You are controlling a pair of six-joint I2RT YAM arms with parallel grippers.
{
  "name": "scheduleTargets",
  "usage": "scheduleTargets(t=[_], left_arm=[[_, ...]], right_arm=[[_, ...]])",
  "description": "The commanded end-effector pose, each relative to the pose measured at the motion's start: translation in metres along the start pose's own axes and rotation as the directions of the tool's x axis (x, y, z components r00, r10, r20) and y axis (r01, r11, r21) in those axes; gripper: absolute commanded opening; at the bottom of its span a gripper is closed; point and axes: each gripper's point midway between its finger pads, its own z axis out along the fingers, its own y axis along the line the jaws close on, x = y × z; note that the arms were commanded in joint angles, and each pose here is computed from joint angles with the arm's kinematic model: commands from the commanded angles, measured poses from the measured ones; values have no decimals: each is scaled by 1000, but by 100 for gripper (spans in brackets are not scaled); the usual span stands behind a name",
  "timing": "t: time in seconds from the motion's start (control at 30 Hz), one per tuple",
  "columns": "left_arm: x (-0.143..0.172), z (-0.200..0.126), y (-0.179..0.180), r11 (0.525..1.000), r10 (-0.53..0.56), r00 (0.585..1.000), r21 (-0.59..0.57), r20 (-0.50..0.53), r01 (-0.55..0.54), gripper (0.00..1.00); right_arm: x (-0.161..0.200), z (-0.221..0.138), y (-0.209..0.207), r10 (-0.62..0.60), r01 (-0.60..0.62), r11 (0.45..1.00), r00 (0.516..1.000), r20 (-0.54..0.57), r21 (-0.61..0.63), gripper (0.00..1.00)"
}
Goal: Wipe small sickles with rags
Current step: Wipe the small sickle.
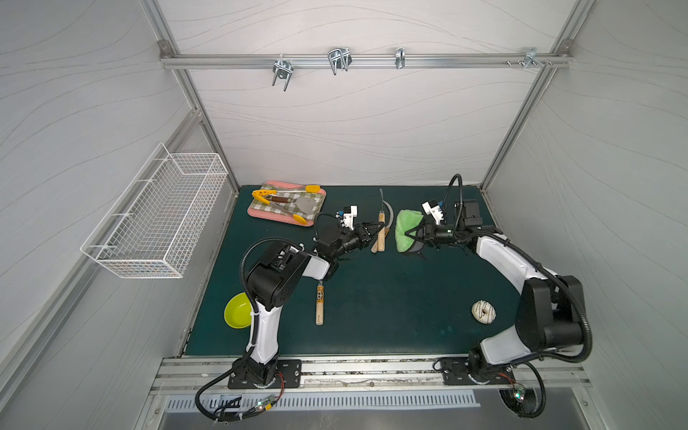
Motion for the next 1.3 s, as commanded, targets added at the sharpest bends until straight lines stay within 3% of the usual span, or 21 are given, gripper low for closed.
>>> scheduleTargets(t=[0.0, 0.17, 0.37, 0.8, 1.1, 1.27], left_arm=[[15, 1, -38, 992, 53, 998, 116, -36, -49, 0], [30, 9, -37, 992, 53, 997, 120, -64, -45, 0], [29, 10, -47, 987, 86, 995, 141, -59, -77, 0], [-1, 6, -38, 987, 97, 995, 125, -2, -96, 0], [-14, 5, -34, 988, 101, 995, 116, 26, -103, 0], [-19, 0, -29, 989, 96, 995, 106, 28, -99, 0]], right_arm=[[-19, 13, 2, -23, 22, 1000, 999, -23, -22, 8], [-21, 39, 10, -61, 57, 997, 993, -98, -45, 8], [9, 60, 8, -47, 37, 997, 985, -165, -63, 8], [101, 71, 15, -41, 26, 998, 958, -285, -54, 9], [132, 84, 13, -12, -5, 999, 939, -343, -49, 9], [137, 73, 12, -7, 2, 1000, 945, -326, -15, 8]])
